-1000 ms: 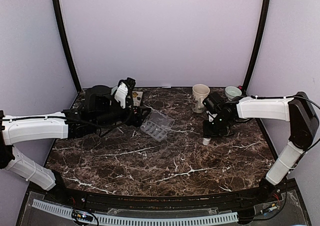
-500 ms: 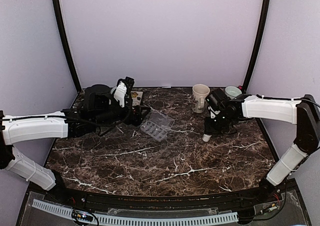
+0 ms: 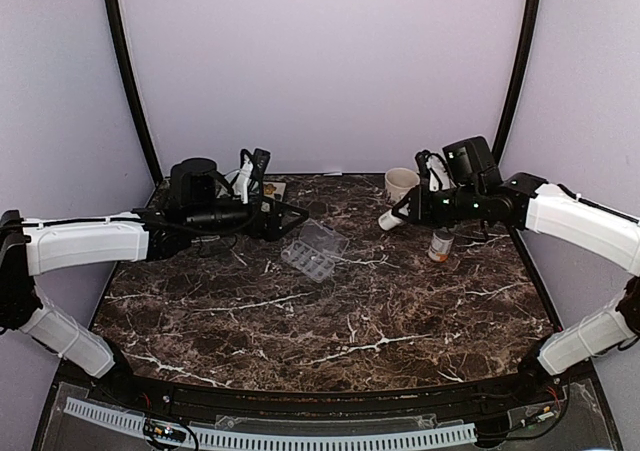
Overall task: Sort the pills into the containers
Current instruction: Pick up the pill bottle from the center of the board, then pass from the right arm to the left
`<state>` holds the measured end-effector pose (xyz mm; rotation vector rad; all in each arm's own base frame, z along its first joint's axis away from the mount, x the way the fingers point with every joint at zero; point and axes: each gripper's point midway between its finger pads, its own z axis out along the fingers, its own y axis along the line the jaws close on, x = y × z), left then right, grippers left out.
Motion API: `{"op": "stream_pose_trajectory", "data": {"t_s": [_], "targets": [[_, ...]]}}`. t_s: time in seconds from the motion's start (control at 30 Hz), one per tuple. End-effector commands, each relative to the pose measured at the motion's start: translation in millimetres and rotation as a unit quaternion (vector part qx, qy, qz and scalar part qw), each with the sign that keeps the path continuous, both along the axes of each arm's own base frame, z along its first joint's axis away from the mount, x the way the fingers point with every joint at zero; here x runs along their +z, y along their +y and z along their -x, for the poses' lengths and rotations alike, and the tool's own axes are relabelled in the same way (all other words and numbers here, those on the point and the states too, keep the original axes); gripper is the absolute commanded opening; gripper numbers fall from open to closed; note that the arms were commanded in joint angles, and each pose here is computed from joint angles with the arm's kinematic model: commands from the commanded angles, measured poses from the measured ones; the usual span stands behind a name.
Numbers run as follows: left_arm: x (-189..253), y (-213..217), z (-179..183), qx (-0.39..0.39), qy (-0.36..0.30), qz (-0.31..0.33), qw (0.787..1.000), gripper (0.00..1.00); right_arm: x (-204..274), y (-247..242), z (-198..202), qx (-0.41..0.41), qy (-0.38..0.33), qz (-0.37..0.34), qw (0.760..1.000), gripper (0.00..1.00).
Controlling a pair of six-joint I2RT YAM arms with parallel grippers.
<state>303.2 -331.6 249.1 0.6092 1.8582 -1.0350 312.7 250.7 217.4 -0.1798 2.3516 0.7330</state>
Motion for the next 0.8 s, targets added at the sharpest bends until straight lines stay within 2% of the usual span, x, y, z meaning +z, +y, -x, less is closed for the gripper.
{"op": "stream_pose_trajectory", "data": {"t_s": [0.0,0.2,0.6,0.77], "targets": [[33,-19,16,-0.098,0.024,0.065,0.993,0.99,57,34,2,0.056,-0.063,-0.103,0.991,0.2],[41,-18,9,-0.159,0.084,0.119,0.977,0.98,82,64,11,0.101,-0.086,-0.159,0.978,0.15],[48,-23,11,-0.2,0.111,0.136,0.964,0.7,103,110,33,0.165,-0.088,-0.222,0.957,0.08],[48,-22,15,-0.209,0.107,0.134,0.963,0.68,110,122,37,0.18,-0.086,-0.248,0.948,0.07]]}}
